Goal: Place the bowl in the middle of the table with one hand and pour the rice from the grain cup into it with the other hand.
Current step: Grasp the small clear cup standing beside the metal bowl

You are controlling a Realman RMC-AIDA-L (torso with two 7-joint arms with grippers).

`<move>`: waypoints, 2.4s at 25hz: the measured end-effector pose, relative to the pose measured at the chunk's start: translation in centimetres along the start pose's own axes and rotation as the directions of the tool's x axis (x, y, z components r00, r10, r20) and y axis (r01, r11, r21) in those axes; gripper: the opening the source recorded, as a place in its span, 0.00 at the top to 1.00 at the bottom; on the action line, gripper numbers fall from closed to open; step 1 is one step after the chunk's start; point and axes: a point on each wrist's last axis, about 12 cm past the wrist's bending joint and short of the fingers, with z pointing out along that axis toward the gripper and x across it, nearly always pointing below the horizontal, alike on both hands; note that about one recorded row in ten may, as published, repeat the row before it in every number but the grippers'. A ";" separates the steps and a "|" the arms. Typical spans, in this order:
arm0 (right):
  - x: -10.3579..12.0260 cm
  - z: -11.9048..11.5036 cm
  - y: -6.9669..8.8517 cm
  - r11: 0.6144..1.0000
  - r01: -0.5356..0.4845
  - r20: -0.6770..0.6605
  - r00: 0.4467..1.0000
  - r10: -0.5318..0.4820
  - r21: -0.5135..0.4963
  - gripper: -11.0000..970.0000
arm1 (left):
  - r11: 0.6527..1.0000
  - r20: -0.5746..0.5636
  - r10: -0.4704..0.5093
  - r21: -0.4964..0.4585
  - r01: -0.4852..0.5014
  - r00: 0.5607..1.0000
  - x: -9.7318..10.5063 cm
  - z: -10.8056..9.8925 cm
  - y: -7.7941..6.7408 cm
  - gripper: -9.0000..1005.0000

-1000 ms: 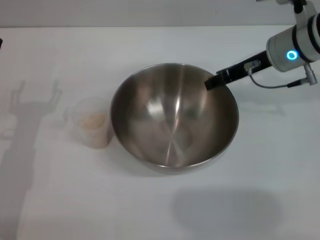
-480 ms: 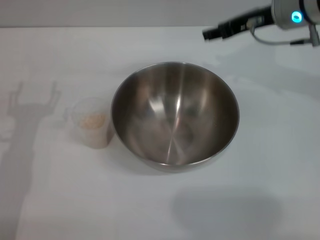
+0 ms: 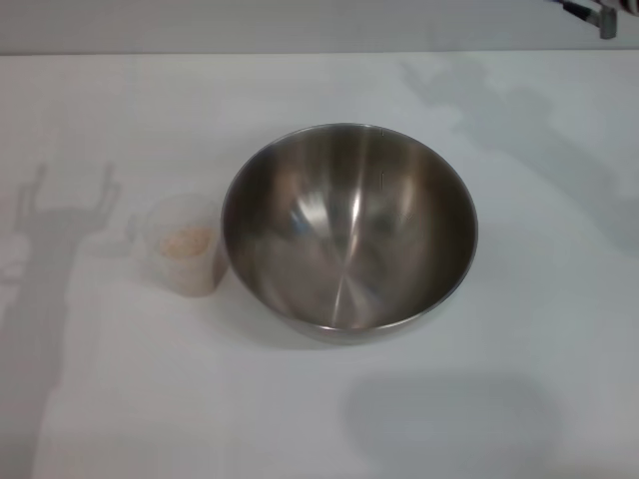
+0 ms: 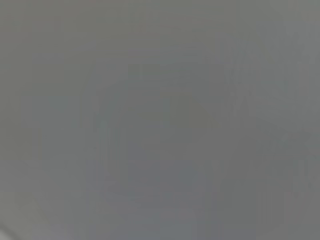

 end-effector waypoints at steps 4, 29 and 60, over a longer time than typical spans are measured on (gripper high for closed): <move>0.3 -0.2 0.9 0.993 0.025 0.123 0.992 -0.039 0.119 0.50 | 1.000 -0.006 -0.004 0.008 0.004 1.000 0.1 -0.1 -0.2 0.21; 10.9 -5.6 0.2 0.827 -0.400 0.704 0.710 0.007 0.396 0.19 | 0.999 -0.136 0.000 0.053 0.007 0.991 0.8 -4.4 -0.3 0.21; 14.1 -6.7 -2.3 0.837 -0.367 0.669 0.744 0.001 0.406 0.16 | 0.985 -0.486 0.147 0.156 -0.081 0.861 3.9 -8.6 -5.5 0.22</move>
